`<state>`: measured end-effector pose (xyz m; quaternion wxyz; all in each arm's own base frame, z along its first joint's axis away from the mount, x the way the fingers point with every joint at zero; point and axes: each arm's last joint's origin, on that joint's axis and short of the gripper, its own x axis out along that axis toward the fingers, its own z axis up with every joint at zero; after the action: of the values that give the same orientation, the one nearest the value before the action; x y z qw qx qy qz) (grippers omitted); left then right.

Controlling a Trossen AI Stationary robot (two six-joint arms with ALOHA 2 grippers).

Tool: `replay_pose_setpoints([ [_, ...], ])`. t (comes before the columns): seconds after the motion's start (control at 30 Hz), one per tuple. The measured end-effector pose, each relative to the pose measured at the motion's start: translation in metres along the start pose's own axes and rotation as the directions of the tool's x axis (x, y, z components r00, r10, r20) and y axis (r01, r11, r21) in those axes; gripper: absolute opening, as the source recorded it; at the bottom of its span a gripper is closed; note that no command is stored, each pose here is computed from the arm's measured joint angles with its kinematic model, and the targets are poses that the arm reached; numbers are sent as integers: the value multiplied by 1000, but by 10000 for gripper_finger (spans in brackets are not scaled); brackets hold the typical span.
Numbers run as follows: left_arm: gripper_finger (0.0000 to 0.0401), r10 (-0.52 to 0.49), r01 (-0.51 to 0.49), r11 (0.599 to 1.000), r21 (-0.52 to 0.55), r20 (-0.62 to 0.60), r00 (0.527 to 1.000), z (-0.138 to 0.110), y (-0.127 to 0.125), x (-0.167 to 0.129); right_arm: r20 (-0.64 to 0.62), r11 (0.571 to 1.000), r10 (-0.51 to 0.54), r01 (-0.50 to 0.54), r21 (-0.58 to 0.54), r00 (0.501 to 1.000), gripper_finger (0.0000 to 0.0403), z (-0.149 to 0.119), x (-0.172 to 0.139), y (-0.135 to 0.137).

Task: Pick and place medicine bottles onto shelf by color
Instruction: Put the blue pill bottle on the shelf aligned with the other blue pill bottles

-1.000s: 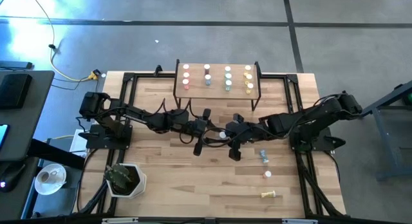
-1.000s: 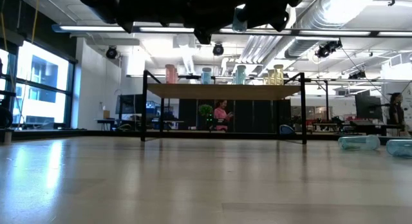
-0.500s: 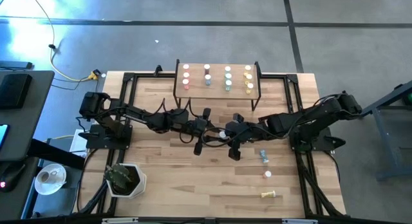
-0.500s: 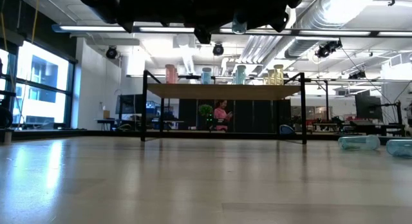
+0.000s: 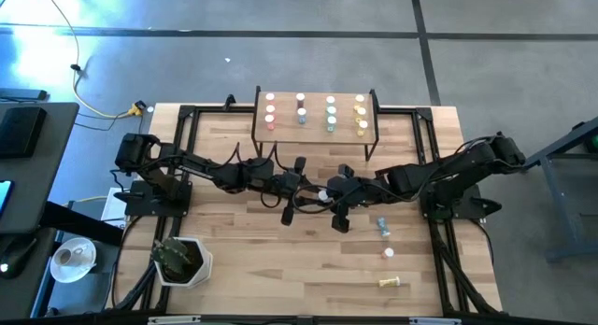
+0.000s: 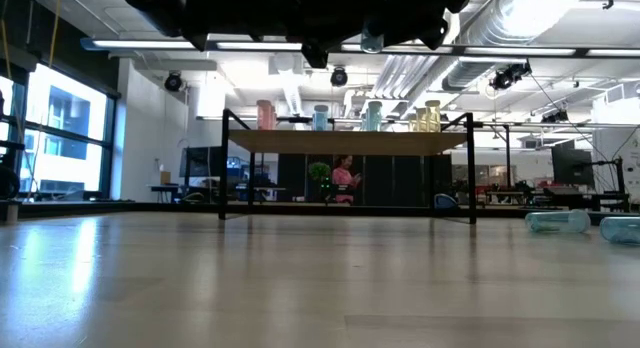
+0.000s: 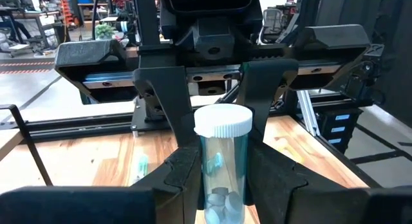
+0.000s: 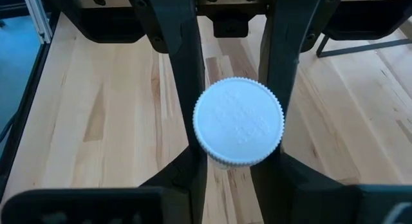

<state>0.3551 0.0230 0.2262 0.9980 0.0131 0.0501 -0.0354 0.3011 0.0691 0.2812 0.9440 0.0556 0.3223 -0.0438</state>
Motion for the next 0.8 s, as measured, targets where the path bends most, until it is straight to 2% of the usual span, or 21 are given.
replay_pose_setpoints([
  [0.4, 101, 11, -11, 1000, 18, -10, 1000, -1, 0, 0, -7, 1000, -15, 15, -6, 1000, 175, -1, 0, -1],
  [0.6, 101, 72, -70, 997, 41, -61, 996, -4, 2, -1, -25, 1000, -29, 29, -11, 999, 183, -3, 0, -2],
  [0.8, 101, 83, -80, 996, 38, -88, 993, -2, 4, -5, -38, 999, -36, 36, -10, 999, 184, -3, -1, -4],
])
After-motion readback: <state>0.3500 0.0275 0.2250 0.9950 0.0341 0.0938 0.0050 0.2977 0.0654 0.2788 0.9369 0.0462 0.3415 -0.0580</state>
